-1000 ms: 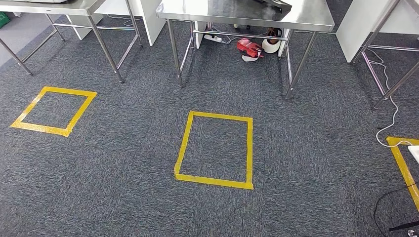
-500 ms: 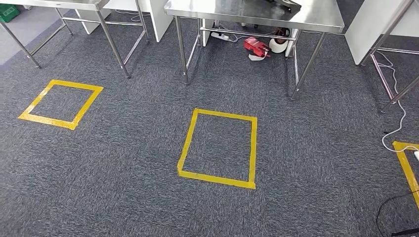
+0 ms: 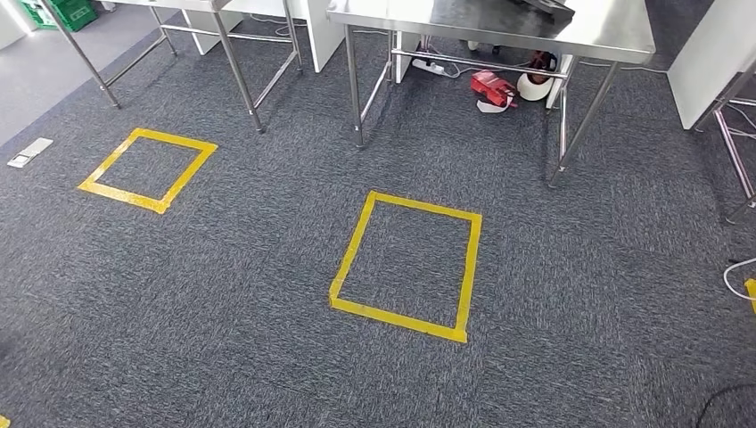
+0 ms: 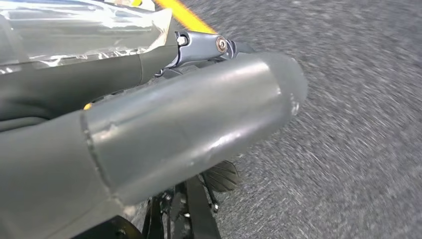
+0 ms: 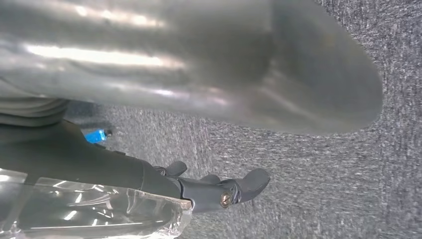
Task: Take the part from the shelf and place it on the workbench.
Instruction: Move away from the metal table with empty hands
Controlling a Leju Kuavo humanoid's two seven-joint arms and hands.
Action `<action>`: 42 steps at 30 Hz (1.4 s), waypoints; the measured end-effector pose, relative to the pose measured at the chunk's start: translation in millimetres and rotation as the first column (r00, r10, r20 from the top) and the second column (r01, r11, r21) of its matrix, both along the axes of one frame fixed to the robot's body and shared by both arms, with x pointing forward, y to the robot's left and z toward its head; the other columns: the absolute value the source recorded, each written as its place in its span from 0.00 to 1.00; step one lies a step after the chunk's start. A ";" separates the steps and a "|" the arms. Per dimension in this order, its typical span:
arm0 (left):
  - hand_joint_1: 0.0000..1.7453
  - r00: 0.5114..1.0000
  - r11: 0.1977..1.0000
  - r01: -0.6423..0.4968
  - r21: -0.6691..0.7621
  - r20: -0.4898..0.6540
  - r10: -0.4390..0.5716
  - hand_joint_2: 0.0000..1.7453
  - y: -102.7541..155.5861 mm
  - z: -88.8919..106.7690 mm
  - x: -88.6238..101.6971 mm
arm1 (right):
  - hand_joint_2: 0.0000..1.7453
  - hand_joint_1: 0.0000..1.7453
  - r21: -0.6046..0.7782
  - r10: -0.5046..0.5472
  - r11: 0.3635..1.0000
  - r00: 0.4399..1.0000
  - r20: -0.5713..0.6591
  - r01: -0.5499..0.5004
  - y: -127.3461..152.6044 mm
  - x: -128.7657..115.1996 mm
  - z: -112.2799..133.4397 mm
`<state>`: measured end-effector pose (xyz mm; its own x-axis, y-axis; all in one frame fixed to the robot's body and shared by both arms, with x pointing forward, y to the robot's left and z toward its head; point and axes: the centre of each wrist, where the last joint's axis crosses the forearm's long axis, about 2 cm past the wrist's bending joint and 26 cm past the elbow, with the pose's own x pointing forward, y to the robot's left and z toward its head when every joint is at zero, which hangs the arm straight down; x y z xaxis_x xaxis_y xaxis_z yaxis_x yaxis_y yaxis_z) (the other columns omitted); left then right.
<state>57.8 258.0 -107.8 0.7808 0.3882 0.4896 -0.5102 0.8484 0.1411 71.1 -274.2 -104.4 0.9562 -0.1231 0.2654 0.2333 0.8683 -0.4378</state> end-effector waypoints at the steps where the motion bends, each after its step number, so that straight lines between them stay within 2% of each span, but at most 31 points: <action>1: 0.00 1.000 1.000 0.000 0.001 0.000 0.000 0.00 0.2 0.0 0.0 | 0.00 0.00 0.005 -0.004 1.000 1.000 0.005 0.004 0.3 0.5 0.0; 9: 0.00 1.000 1.000 0.000 0.006 0.009 0.000 0.00 2.5 0.3 2.9 | 0.00 0.00 0.047 -0.032 0.998 0.999 0.039 0.030 3.9 6.5 0.9; 19: 0.00 1.000 1.000 0.004 0.000 0.005 -0.004 0.00 0.4 0.3 2.5 | 0.00 0.00 0.131 -0.057 0.990 0.996 0.062 0.049 2.4 2.2 -0.8; 32: 0.00 1.000 1.000 -0.019 0.008 -0.012 0.019 0.00 -1.5 0.4 1.5 | 0.00 0.00 0.098 0.089 0.991 0.995 0.048 -0.094 9.6 5.9 0.4; 42: 0.00 0.999 1.000 -0.031 0.000 -0.007 0.031 0.00 -6.2 1.2 4.3 | 0.00 0.00 0.098 0.113 0.988 0.992 0.054 -0.118 13.2 8.2 1.0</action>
